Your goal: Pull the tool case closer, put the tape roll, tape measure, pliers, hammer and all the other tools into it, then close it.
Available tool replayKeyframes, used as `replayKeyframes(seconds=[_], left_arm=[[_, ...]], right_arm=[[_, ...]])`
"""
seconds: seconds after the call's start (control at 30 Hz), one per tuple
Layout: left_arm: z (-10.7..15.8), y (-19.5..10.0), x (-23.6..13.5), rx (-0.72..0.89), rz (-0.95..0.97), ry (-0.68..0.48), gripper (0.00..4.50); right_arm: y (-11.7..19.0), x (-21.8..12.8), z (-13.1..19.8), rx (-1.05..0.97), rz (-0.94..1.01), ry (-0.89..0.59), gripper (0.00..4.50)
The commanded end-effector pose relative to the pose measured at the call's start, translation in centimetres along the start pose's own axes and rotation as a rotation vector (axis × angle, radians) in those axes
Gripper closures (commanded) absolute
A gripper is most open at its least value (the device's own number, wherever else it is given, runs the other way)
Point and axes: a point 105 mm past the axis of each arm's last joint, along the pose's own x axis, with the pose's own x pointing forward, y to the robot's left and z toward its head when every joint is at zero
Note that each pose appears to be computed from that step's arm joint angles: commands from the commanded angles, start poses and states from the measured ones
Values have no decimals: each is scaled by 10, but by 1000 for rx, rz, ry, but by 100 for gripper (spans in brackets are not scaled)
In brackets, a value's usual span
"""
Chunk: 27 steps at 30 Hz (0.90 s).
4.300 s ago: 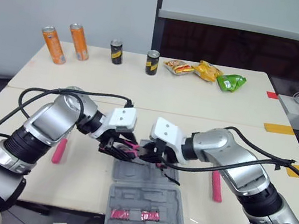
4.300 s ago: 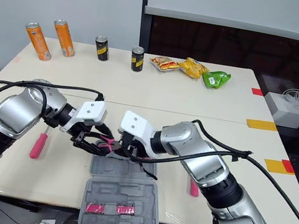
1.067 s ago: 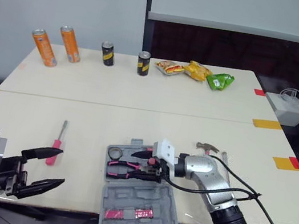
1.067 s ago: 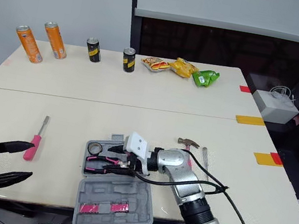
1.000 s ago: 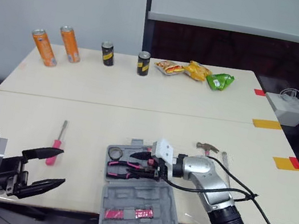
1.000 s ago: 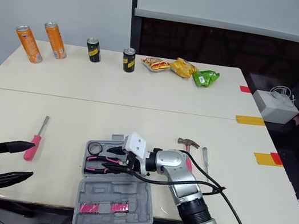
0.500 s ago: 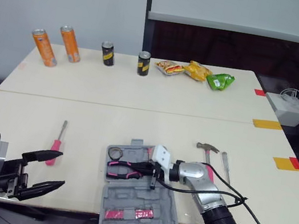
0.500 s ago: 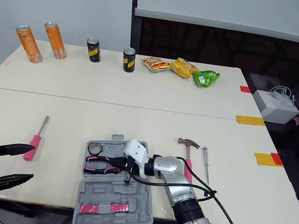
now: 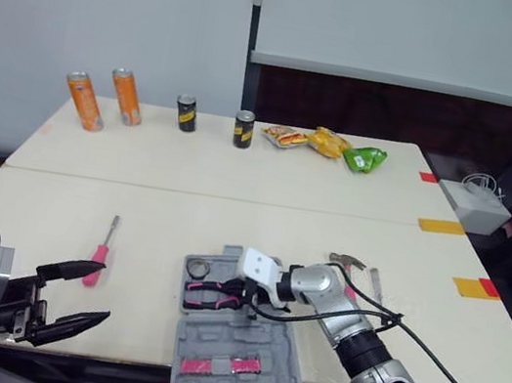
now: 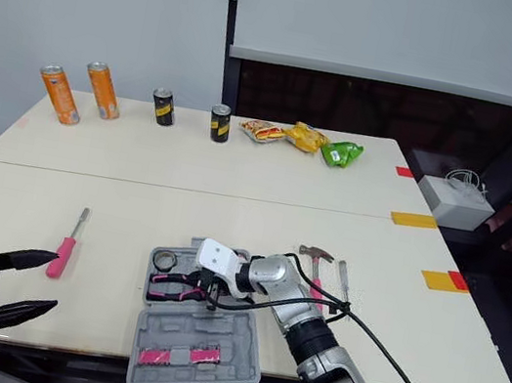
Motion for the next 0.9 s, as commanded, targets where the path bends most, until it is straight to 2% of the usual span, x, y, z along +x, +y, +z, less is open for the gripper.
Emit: replayKeyframes(seconds=[0.03, 0.07, 0.17, 0.33, 0.5, 0.73, 0.9], left_arm=[[1, 0, 0, 16, 4, 3, 0], [1, 0, 0, 15, 4, 3, 0], [-1, -1, 2, 5, 8, 0, 0], [-5, 1, 6, -15, 42, -15, 0], [-9, 3, 11, -35, 76, -32, 0], [-19, 8, 14, -62, 128, -41, 0], [-34, 6, -7, -100, 209, -14, 0]], right_arm=[[38, 7, -73, 143, 69, 244, 444], [34, 8, -67, 137, 50, 208, 444], [13, 4, -22, 123, -59, -46, 444], [-7, -29, 35, 122, -176, -338, 444], [-4, -63, 62, 109, -223, -480, 444], [9, -113, 36, 122, -336, -463, 444], [40, -173, -10, 179, -451, -371, 300]])
